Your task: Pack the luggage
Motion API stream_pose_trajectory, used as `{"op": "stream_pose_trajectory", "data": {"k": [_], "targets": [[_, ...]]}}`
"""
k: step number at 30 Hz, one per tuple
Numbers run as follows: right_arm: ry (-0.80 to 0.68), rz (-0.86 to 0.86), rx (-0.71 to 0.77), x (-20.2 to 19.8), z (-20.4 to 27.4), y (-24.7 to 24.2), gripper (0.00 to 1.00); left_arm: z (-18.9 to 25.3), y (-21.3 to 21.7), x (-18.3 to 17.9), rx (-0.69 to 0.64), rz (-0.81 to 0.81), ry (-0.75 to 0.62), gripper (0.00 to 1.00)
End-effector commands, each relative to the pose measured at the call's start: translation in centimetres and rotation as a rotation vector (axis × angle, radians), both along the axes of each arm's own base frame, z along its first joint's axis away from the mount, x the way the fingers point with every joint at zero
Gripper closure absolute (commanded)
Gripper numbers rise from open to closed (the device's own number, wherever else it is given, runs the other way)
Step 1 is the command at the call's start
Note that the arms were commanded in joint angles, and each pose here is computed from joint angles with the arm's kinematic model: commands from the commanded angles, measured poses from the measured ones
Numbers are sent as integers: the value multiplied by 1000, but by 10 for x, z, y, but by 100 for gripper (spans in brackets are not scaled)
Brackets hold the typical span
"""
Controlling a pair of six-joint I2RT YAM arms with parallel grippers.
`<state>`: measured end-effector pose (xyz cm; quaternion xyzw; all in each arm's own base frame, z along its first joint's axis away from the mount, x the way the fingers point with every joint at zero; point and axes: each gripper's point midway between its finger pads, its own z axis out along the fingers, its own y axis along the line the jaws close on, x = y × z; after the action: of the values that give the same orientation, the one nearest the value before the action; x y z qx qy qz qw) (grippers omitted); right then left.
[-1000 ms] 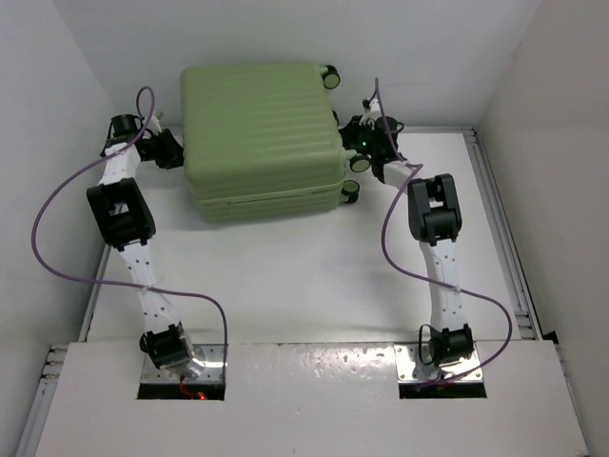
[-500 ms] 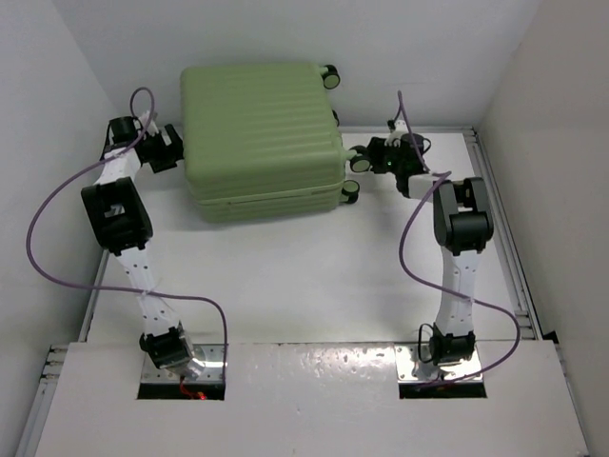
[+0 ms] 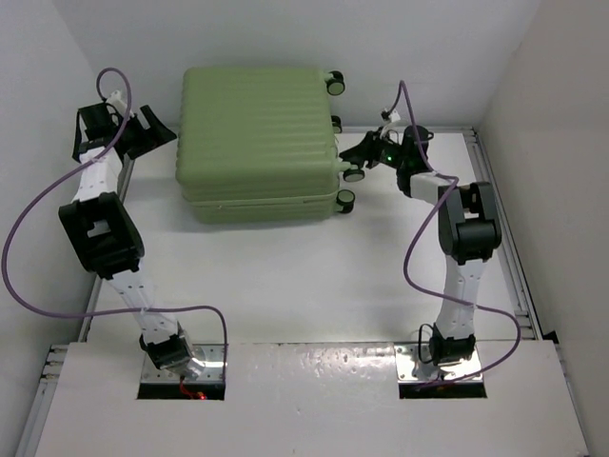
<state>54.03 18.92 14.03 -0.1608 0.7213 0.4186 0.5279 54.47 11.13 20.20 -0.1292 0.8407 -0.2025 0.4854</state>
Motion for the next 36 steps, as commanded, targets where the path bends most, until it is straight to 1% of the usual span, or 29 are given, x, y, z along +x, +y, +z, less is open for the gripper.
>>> {"op": "stream_pose_trajectory", "data": {"k": [1, 2, 4, 5, 6, 7, 8, 9, 10, 11, 12, 13, 14, 16, 17, 19, 21, 22, 23, 24, 25, 26, 27, 28, 29, 31, 32, 35, 36], "targets": [[-144, 363, 9, -74, 73, 54, 50, 33, 3, -7, 50, -4, -53, 10], [-137, 409, -7, -88, 63, 54, 52, 36, 2, -10, 49, -4, -50, 10], [-140, 471, -24, -115, 72, 60, 53, 45, 0, -13, 91, -5, -63, 10], [-129, 503, -31, -133, 69, 59, 53, 54, 1, -19, 117, 6, -78, 10], [-141, 532, -38, -144, 69, 67, 53, 50, -8, -23, 154, -14, -63, 10], [-117, 538, -40, -153, 63, 67, 53, 53, -4, -25, 201, 17, -60, 10], [-138, 577, -40, -173, 73, 75, 53, 51, -6, -30, 229, 27, -46, 10], [-150, 596, -44, -181, 75, 78, 53, 54, -8, -42, 253, 46, -31, 10], [-125, 617, -45, -191, 71, 83, 53, 52, 0, -48, 291, 107, -3, 10], [-204, 673, -71, -210, 80, 96, 53, 52, 6, -56, 312, 145, 16, 10], [-200, 690, -78, -220, 77, 100, 53, 51, 9, -64, 310, 188, 35, 10], [-251, 712, -95, -228, 82, 105, 53, 51, 25, -82, 281, 270, 53, 10], [-212, 767, -94, -249, 79, 119, 53, 49, 33, -93, 263, 314, 64, 10], [-230, 819, -87, -268, 81, 133, 53, 44, 52, -120, 212, 400, 91, 10], [-232, 845, -85, -277, 79, 140, 53, 42, 56, -127, 209, 415, 102, 10], [-241, 884, -79, -290, 82, 152, 53, 42, 58, -141, 199, 389, 117, 10], [-256, 947, -76, -310, 84, 174, 52, 44, 46, -151, 181, 308, 135, 10], [-267, 959, -74, -313, 85, 180, 52, 44, 43, -157, 188, 298, 150, 7], [-264, 996, -72, -321, 82, 195, 52, 51, 32, -160, 173, 245, 135, 0], [-297, 993, -71, -320, 89, 206, 51, 51, 30, -164, 176, 239, 145, 0], [-333, 1014, -58, -327, 99, 221, 51, 42, 28, -173, 167, 248, 199, 0], [-287, 1019, -66, -326, 83, 233, 49, 44, 30, -179, 183, 259, 214, 0], [-326, 1006, -49, -321, 104, 244, 49, 39, 31, -185, 186, 273, 246, 0], [-314, 1000, -46, -316, 100, 250, 49, 35, 38, -197, 202, 307, 291, 0], [-300, 980, -38, -310, 101, 253, 48, 26, 52, -210, 236, 375, 339, 0], [-328, 963, -31, -304, 109, 255, 48, 3, 54, -222, 201, 393, 400, 0], [-325, 952, -30, -300, 109, 252, 47, -4, 56, -223, 201, 416, 412, 3], [-316, 898, -18, -291, 119, 235, 47, -38, 56, -213, 135, 428, 489, 8], [-302, 873, -27, -287, 113, 230, 46, -47, 56, -207, 113, 420, 499, 10]]}}
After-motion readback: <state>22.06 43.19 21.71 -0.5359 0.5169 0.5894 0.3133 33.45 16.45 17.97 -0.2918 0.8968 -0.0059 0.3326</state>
